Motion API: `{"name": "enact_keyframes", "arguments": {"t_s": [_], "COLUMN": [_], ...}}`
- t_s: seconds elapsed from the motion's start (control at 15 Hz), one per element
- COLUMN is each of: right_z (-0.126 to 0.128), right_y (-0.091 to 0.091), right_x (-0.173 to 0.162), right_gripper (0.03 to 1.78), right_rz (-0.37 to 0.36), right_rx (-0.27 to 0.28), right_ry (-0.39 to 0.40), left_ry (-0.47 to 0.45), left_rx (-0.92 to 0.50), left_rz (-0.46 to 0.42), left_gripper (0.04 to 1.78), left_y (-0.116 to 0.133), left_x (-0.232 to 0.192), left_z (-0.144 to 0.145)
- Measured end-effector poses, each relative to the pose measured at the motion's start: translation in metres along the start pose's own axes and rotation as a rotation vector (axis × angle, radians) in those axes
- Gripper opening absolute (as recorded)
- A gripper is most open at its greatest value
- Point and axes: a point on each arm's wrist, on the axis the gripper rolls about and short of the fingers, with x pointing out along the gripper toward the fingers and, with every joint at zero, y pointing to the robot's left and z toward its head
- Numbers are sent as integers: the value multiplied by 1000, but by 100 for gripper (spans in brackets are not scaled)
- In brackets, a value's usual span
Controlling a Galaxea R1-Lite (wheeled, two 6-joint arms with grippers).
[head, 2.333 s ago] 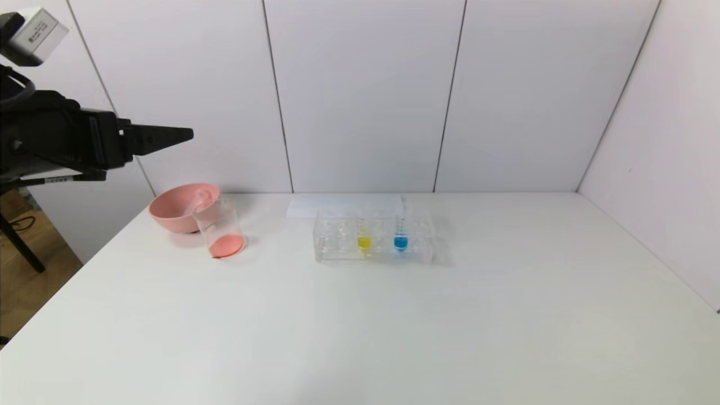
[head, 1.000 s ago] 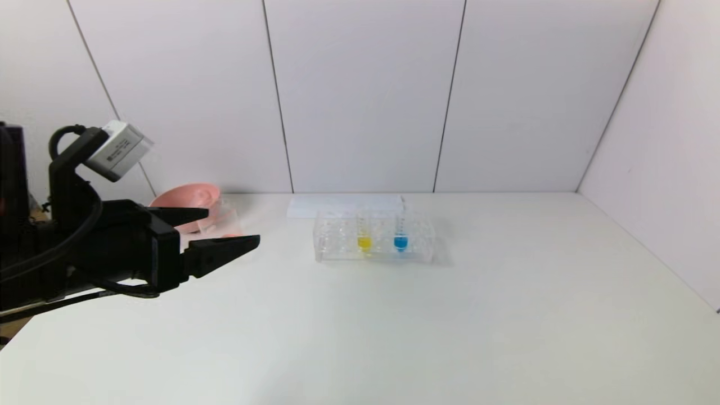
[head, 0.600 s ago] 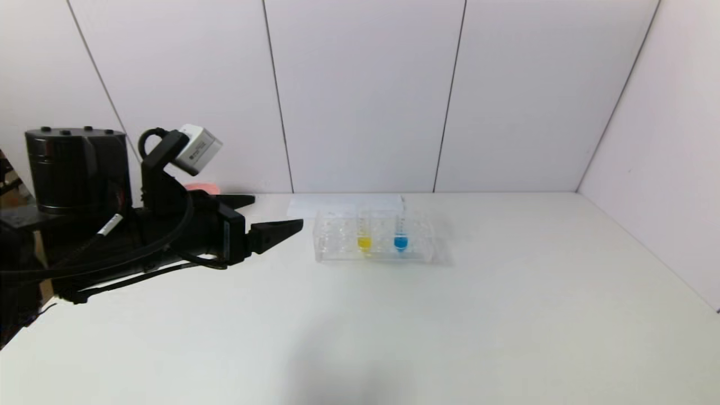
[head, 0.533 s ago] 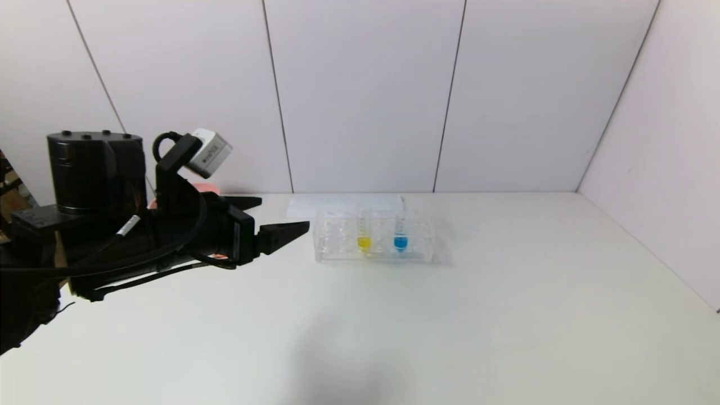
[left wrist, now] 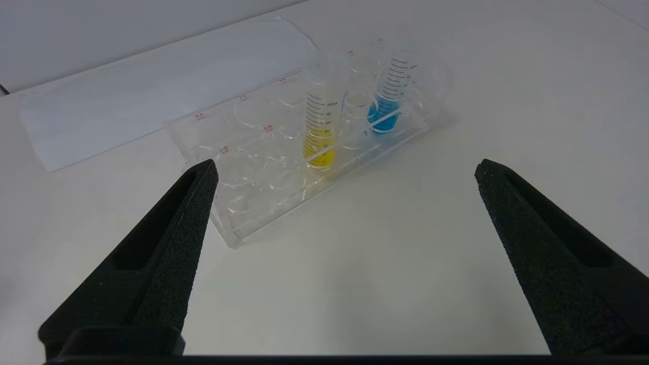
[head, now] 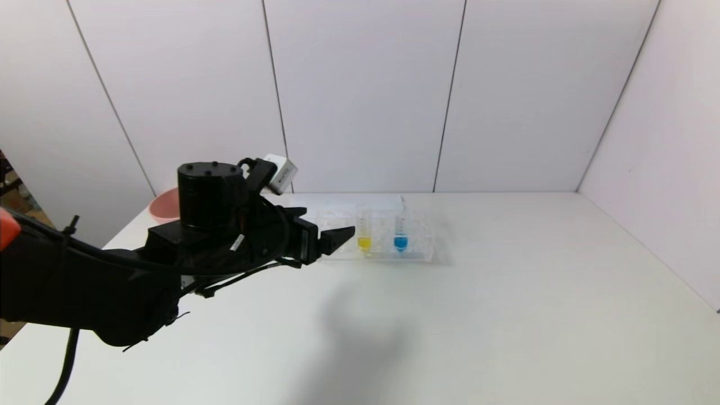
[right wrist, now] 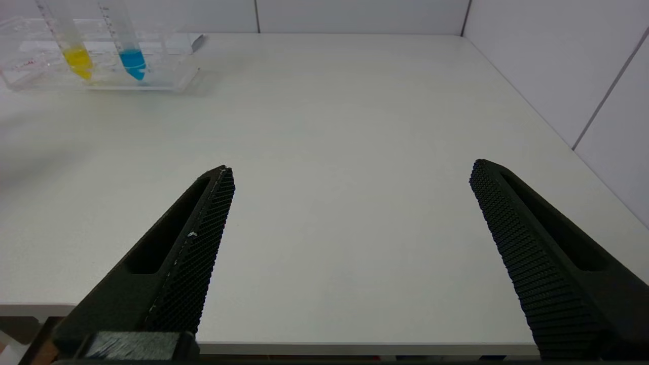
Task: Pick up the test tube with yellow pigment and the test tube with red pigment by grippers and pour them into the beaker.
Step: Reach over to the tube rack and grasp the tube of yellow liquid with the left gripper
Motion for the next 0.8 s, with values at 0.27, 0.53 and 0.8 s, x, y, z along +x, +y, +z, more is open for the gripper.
{"name": "enact_keyframes", "arguments": {"t_s": [0.27,0.53,0.8], "right_z": [0,0,0], "right_y": [0,0,0], "right_x": [0,0,0], "right_gripper": [170,170,170], "right_rz": [0,0,0], "right_rx": [0,0,0], "right_ry": [0,0,0], "left_ry": [17,27,-23], "left_rx": [-13,-32,-32], "left_rz": [75,137,252], "left_gripper": [177,177,177], "left_y": [-15,-29,-36], "left_x": [33,57,78], "left_z": [-13,-23,-29]}}
